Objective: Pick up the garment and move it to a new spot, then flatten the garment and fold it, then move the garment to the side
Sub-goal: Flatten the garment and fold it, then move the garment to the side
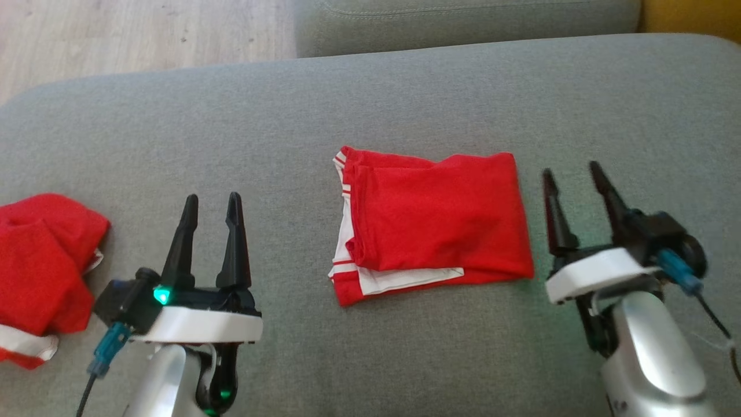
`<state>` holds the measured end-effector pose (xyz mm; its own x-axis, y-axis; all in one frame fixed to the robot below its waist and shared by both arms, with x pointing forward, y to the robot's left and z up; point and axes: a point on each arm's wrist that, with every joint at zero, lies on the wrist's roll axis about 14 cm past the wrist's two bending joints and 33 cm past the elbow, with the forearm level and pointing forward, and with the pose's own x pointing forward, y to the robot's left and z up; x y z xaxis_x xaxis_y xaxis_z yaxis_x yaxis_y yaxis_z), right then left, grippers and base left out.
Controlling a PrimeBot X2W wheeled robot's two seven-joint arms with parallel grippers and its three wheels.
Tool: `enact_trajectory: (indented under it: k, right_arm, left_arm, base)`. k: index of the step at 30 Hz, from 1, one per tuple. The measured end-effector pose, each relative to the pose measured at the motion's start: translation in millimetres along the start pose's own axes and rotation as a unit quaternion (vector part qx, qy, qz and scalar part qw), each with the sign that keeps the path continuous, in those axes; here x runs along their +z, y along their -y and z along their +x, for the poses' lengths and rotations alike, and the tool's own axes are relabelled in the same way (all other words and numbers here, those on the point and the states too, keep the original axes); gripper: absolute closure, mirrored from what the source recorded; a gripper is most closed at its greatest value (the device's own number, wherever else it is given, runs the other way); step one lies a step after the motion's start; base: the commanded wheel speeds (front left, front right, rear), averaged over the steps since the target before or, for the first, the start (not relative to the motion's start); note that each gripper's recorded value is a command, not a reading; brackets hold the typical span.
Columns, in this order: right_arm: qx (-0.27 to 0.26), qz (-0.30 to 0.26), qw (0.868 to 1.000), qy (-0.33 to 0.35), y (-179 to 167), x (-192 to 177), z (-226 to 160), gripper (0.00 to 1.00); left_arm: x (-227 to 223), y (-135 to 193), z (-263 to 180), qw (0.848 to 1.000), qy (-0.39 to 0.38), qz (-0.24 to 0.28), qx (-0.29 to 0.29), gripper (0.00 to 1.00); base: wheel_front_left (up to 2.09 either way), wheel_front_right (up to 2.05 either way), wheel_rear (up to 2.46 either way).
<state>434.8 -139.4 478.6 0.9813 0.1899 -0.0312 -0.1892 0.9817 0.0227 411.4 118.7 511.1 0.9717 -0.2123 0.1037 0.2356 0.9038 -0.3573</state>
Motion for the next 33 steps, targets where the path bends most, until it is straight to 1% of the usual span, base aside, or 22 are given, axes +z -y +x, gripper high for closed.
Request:
enact_trajectory:
  k: [4, 10, 21, 28, 32, 33]
  right_arm:
    - [-0.021, -0.011, 1.0, 0.013, 12.7, 5.8, -12.5, 0.0]
    - [-0.034, 0.006, 0.999, -0.005, 16.1, -10.6, -30.2, 0.0]
    - [-0.03, 0.007, 1.0, -0.006, 14.0, -11.9, -21.8, 0.0]
    - [-0.013, 0.018, 0.998, -0.054, 3.7, -36.8, -3.6, 0.0]
    - [0.002, 0.041, 0.995, -0.096, -8.4, -59.9, 5.1, 0.0]
    - [0.01, 0.046, 0.991, -0.123, -14.7, -74.1, 5.6, 0.0]
  left_arm:
    - [-4.6, 0.2, -1.5, 1.0, -0.005, -0.006, 0.002, 0.0]
    - [-15.0, 1.8, -6.1, 1.0, -0.021, 0.013, -0.005, 0.0]
    - [-21.1, -6.1, -4.8, 0.999, -0.03, 0.013, 0.006, 0.0]
    - [-26.9, -13.3, -0.1, 0.999, -0.037, 0.011, 0.013, 0.0]
    - [-32.1, -20.6, -1.6, 0.999, -0.045, 0.01, 0.022, 0.0]
    - [-32.0, -24.0, -1.0, 0.999, -0.045, 0.009, 0.027, 0.0]
  base:
    - [0.0, 0.0, 0.0]
    - [0.0, 0.0, 0.0]
    - [0.0, 0.0, 0.0]
    - [0.0, 0.0, 0.0]
    - [0.0, 0.0, 0.0]
    - [0.0, 0.0, 0.0]
